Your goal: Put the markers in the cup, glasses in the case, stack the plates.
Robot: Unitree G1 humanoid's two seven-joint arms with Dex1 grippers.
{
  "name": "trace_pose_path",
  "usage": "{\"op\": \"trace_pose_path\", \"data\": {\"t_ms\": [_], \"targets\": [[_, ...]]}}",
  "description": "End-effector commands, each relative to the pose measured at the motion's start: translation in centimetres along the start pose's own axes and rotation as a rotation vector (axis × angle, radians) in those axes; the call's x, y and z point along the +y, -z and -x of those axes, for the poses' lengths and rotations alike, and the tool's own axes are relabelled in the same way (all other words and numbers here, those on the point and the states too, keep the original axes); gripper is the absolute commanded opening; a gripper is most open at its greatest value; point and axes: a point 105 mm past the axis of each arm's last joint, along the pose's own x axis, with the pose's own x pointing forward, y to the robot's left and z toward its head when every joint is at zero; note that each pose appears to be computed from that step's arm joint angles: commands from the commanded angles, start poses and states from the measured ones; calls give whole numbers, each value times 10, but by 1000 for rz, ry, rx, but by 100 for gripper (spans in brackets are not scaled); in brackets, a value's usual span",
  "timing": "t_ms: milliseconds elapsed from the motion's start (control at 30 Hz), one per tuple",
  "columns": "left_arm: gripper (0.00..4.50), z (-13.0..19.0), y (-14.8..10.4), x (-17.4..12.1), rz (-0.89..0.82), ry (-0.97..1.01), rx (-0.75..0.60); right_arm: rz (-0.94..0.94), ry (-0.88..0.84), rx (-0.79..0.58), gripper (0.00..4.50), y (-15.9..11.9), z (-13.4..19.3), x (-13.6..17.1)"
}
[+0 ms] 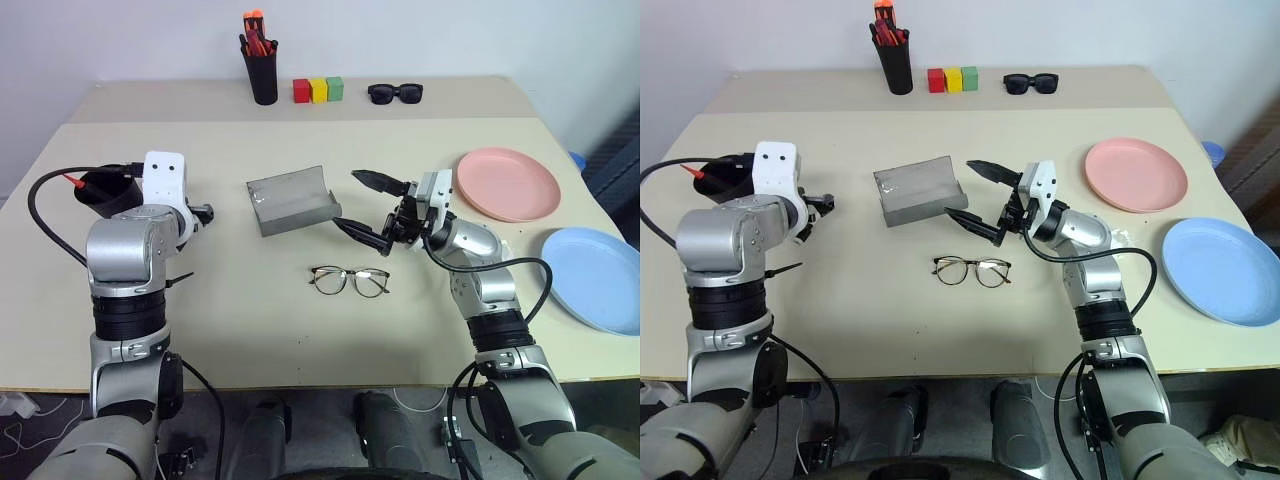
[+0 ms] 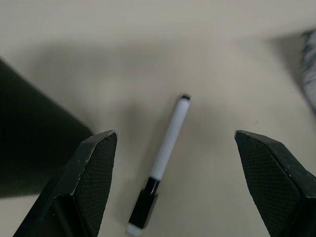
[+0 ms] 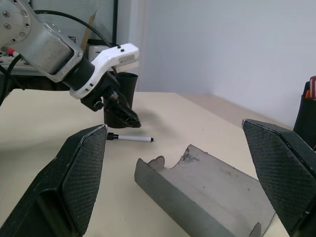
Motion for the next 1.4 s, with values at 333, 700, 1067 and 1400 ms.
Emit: {"op": "trace_pose_path", "data": {"t_ms": [333, 700, 1067, 1400], "targets": [[389, -17, 6, 8, 46, 12, 89, 75, 25, -34, 450, -18, 6, -2], [389, -35, 1, 0, 82, 31, 134, 90, 52, -20, 450, -21, 13, -3], [9, -35, 16, -12, 128, 83, 217, 90, 63, -10, 450, -22, 15, -2], [9, 27, -17, -85, 28, 516, -38, 77, 82, 2, 450, -19, 17, -6]]}}
